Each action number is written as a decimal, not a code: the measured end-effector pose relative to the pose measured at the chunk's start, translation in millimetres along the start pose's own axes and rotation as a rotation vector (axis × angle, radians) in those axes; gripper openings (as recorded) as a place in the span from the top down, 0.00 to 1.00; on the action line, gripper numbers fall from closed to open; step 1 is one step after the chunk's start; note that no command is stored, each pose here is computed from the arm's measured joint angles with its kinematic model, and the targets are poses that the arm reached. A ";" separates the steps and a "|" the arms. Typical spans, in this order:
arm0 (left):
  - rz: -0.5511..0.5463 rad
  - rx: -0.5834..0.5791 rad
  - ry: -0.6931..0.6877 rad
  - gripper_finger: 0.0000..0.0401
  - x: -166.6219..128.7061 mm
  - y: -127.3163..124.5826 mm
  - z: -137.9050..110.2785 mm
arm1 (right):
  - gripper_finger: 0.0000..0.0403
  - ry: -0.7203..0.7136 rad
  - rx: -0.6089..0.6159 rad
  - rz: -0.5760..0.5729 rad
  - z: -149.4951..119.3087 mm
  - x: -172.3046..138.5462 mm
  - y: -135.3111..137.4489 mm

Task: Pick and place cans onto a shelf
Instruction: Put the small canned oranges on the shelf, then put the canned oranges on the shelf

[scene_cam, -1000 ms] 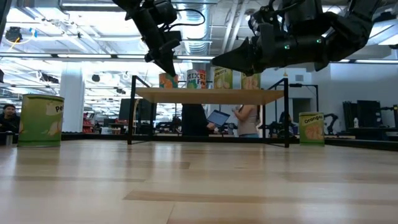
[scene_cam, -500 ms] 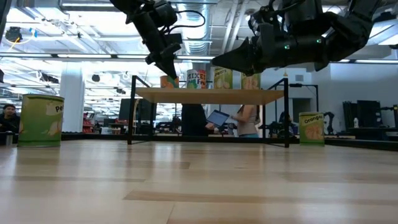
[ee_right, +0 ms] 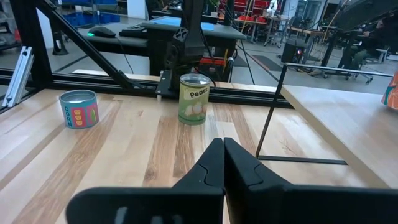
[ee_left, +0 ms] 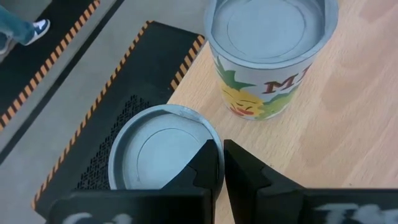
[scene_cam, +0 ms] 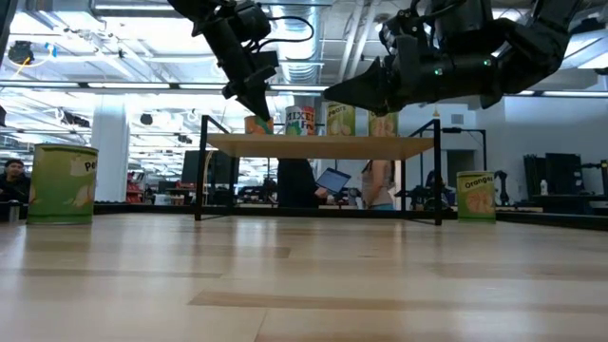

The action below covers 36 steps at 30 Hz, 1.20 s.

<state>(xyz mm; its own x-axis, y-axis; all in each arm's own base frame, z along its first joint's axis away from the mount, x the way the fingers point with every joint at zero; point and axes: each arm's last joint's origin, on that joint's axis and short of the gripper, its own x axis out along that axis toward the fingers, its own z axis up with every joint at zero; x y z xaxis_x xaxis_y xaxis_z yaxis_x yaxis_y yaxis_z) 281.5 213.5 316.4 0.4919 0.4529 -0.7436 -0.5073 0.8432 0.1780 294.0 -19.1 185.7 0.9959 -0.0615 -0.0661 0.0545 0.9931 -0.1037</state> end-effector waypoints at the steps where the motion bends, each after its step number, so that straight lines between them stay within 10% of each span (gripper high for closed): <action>1: -0.001 0.001 -0.001 0.97 0.0 -0.4 0.1 | 0.96 0.000 0.000 0.000 0.0 0.0 0.0; 19: -0.008 0.045 -0.030 0.71 -7.1 -5.0 5.8 | 0.96 0.000 -0.001 0.000 0.0 0.0 0.0; 36: 0.088 0.169 -0.197 0.91 -62.9 -29.3 10.0 | 0.95 -0.006 -0.001 0.000 0.6 0.0 -0.1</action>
<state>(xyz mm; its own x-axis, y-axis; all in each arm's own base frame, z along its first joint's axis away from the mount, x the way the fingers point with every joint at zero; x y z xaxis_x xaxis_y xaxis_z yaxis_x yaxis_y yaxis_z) 272.6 163.2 364.3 0.5874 0.5605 -0.5838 -0.4374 0.8268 0.3537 294.1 -19.0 186.3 0.9963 -0.0613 -0.0601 0.0548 0.9930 -0.1045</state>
